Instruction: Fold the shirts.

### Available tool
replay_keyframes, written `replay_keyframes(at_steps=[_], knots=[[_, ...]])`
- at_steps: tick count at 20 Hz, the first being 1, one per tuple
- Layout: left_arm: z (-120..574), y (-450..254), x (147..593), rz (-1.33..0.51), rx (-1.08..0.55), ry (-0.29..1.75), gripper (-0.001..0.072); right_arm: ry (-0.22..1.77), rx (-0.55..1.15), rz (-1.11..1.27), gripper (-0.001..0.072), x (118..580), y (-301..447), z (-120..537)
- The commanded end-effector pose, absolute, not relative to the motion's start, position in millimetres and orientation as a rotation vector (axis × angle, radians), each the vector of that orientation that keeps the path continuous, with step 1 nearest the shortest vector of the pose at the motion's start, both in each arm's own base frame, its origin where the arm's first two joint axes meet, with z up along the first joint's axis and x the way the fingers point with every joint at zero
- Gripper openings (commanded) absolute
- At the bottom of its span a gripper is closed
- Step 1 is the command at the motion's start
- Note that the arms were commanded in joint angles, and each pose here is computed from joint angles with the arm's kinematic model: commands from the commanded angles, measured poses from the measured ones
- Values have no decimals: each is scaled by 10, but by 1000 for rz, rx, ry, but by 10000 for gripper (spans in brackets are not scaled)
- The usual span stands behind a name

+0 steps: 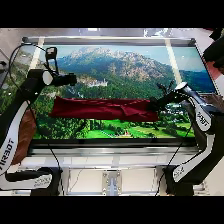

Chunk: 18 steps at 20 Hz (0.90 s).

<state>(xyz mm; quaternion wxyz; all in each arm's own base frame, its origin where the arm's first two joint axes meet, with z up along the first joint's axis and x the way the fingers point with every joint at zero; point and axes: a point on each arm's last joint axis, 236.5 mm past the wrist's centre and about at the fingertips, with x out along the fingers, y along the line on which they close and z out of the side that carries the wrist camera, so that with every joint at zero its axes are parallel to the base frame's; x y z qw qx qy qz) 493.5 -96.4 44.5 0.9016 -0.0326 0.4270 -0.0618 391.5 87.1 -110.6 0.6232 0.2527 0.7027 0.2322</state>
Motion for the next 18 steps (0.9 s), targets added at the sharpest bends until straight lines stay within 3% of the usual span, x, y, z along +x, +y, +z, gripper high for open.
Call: replay_keyframes(at_steps=[1, 8, 14, 18], knots=[[127, -1336, 4851, -192, -25, 954, 15, 1616, 661, 656, 18, 3836, 1147, -721], [-446, -2432, 4286, -398, 131, 1098, 12, 1436, 601, 679, 17, 3790, 1202, 371], [-876, -3241, 3705, -564, 268, 1150, 12, 1356, 565, 692, 16, 3731, 1329, 932], [-645, -3365, 3812, -589, 265, 1057, 12, 1315, 484, 764, 15, 3739, 1745, 1186]])
